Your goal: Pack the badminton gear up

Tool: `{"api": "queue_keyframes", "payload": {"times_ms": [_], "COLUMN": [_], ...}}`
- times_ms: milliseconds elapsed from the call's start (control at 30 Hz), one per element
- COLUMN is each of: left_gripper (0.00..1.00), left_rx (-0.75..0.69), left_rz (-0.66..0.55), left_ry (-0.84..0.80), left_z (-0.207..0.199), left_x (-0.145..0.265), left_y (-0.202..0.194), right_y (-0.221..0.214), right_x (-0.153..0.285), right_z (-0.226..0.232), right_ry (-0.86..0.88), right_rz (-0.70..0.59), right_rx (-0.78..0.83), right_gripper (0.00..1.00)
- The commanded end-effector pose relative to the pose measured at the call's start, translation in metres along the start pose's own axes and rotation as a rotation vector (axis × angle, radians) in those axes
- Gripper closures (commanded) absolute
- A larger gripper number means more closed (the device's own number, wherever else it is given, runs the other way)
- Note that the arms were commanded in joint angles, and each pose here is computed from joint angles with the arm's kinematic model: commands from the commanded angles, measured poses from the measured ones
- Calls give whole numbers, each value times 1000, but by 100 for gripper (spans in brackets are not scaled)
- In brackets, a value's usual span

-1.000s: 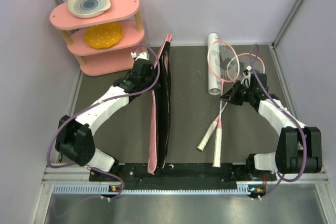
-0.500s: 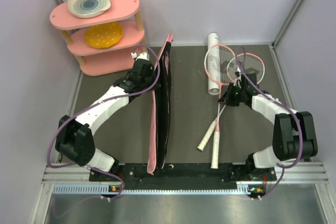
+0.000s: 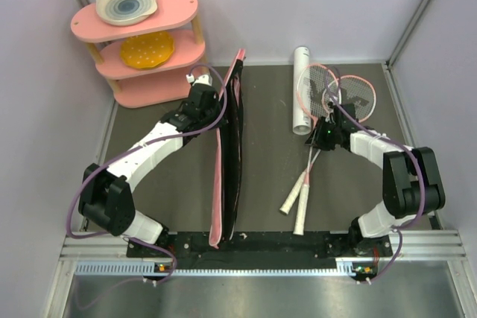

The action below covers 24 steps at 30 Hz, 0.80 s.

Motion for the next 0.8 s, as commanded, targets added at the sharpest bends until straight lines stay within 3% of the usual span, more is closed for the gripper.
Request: {"api": "queue_keyframes", "payload": {"times_ms": [0, 133, 267, 400, 500, 633, 700, 767], "left_gripper": [100, 100, 100, 100, 100, 100, 100, 100], "left_rx": [31, 31, 25, 19, 23, 41, 49, 69], "left_rz": [-68, -71, -73, -71, -69, -75, -76, -81], "left_ry": [-90, -89, -93, -100, -128, -130, -143, -158], "left_z": [-15, -16, -17, -15, -17, -16, -16, -16], "left_x": [8, 8, 9, 6, 7, 8, 7, 5], "left_y": [15, 15, 16, 14, 15, 18, 18, 19], "right_y": [20, 27, 37, 39, 31, 13, 10, 4], "right_x": [-5, 3, 29, 73, 106, 147, 173, 195], "right_z": [8, 12, 22, 45, 67, 104, 128, 148], "right_ry": [-6, -18, -6, 119, 266, 665, 837, 957], "right_rz": [-67, -99, -163, -226, -233, -120, -171, -124], "right_rx": [26, 17, 21, 37, 16, 30, 82, 94], "right_gripper": [74, 98, 100, 100, 100, 100, 100, 100]}}
Point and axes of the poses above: each gripper's point midway between its finger pads, its own x axis back along the fingers, its own z axis along the line the jaws close on, y = z × x, the point moved 8 cm from there along x, back along the fingers, and after that the axes turned 8 degrees about x, right-handed, at the moved point
